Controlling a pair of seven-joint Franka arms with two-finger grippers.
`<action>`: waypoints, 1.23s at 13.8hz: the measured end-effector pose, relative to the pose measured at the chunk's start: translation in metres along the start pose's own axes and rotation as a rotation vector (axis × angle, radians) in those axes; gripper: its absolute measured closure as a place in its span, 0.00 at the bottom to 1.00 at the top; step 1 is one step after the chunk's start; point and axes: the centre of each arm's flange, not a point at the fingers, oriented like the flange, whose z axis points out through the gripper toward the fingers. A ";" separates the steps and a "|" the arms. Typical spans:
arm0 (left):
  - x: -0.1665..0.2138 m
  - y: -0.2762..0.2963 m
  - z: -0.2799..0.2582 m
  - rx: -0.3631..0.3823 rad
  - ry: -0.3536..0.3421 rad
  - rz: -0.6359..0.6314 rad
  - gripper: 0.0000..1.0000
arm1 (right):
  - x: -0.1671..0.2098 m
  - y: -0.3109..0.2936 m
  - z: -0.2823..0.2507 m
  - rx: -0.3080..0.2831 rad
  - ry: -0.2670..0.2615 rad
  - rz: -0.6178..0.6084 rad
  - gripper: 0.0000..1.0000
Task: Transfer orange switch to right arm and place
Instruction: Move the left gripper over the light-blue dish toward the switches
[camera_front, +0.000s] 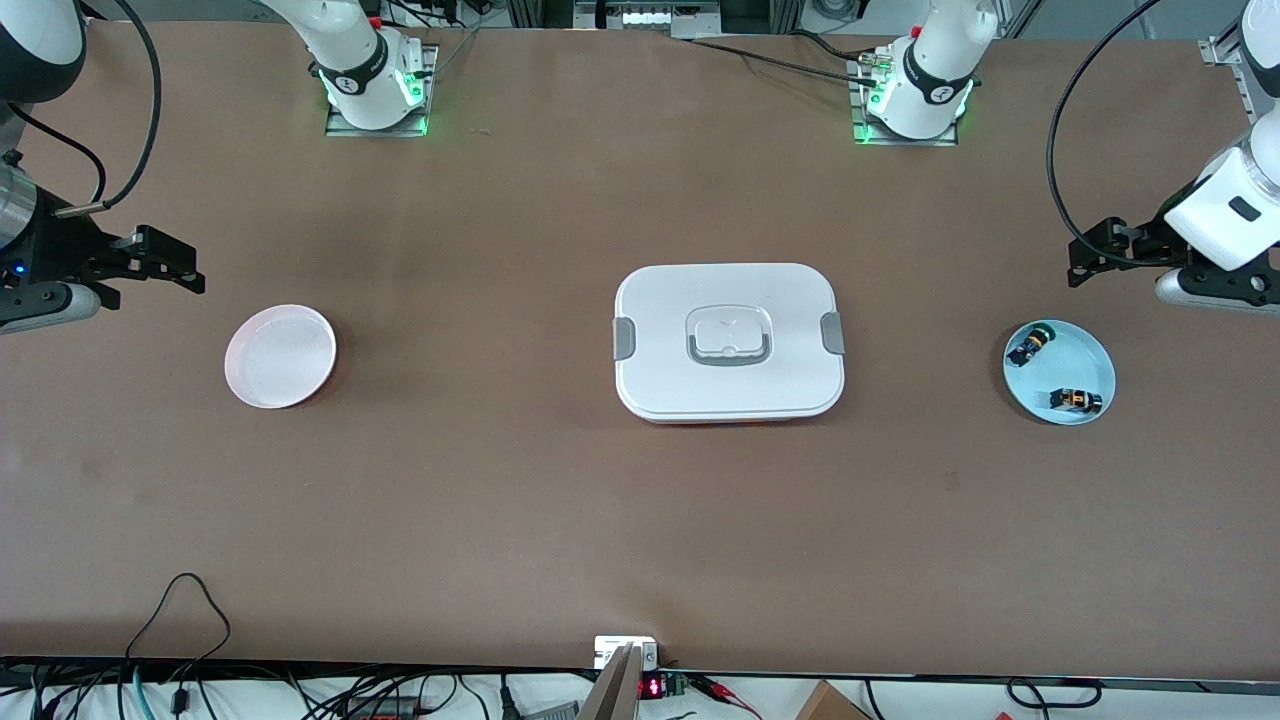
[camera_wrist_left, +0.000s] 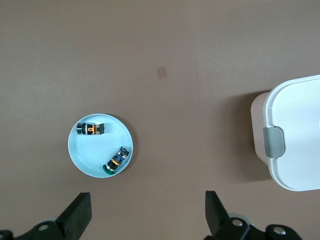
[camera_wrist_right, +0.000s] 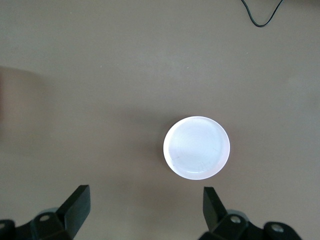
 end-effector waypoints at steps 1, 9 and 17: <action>0.000 0.000 0.000 0.000 0.000 0.000 0.00 | 0.000 0.000 0.000 0.000 0.000 0.000 0.00; -0.002 0.000 0.002 -0.002 -0.017 0.000 0.00 | 0.000 0.000 0.000 0.000 0.000 0.000 0.00; -0.001 0.000 0.008 -0.004 -0.042 0.000 0.00 | 0.000 0.000 0.000 0.000 0.000 0.000 0.00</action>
